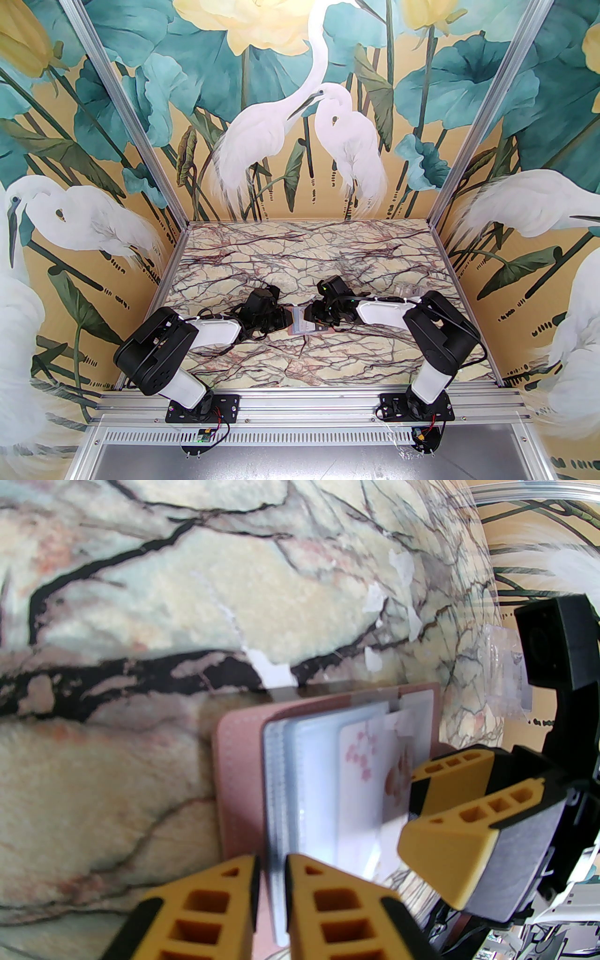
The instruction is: Put the credit cards into the card holder
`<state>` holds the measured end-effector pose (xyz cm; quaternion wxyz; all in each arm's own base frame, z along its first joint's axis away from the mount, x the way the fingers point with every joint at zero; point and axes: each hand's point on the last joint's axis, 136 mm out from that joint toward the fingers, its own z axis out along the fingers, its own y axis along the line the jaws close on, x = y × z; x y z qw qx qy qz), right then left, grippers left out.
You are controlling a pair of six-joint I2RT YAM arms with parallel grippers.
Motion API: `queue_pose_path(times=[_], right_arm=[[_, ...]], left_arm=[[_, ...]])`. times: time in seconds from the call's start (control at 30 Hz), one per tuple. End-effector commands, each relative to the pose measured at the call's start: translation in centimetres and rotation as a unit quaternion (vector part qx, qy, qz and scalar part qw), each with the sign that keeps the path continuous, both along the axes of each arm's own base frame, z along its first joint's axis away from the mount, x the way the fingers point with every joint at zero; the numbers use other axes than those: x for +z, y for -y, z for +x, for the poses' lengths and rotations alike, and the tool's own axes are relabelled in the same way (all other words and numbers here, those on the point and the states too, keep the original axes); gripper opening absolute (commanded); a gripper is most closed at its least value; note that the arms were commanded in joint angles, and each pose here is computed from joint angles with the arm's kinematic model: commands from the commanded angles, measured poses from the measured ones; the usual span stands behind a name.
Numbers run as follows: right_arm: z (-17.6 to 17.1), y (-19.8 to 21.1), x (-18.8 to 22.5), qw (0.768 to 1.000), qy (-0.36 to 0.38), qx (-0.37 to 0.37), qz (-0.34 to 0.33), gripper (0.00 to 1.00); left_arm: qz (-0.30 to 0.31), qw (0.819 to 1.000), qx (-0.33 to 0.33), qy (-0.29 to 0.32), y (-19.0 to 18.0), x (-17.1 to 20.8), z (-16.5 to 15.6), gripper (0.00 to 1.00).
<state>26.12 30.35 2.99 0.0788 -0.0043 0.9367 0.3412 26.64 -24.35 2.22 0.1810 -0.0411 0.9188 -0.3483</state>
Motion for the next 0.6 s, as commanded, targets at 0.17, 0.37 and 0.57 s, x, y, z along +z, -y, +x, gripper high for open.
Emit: queue_pose_path(times=[0.17, 0.37, 0.57], right_arm=[[-0.29, -0.22, -0.15, 1.0, 0.002, 0.013, -0.011, 0.42], [-0.24, -0.17, -0.01, 1.0, 0.005, 0.015, -0.015, 0.42], [-0.28, 0.0, 0.14, 1.0, 0.007, 0.014, -0.017, 0.42]], left_arm=[[0.035, 0.999, 0.01, -0.033, -1.35, -2.5, -1.19, 0.2], [0.036, 0.999, 0.01, -0.034, -1.39, -2.57, -1.22, 0.2], [0.035, 0.999, 0.01, -0.034, -1.38, -2.55, -1.17, 0.2]])
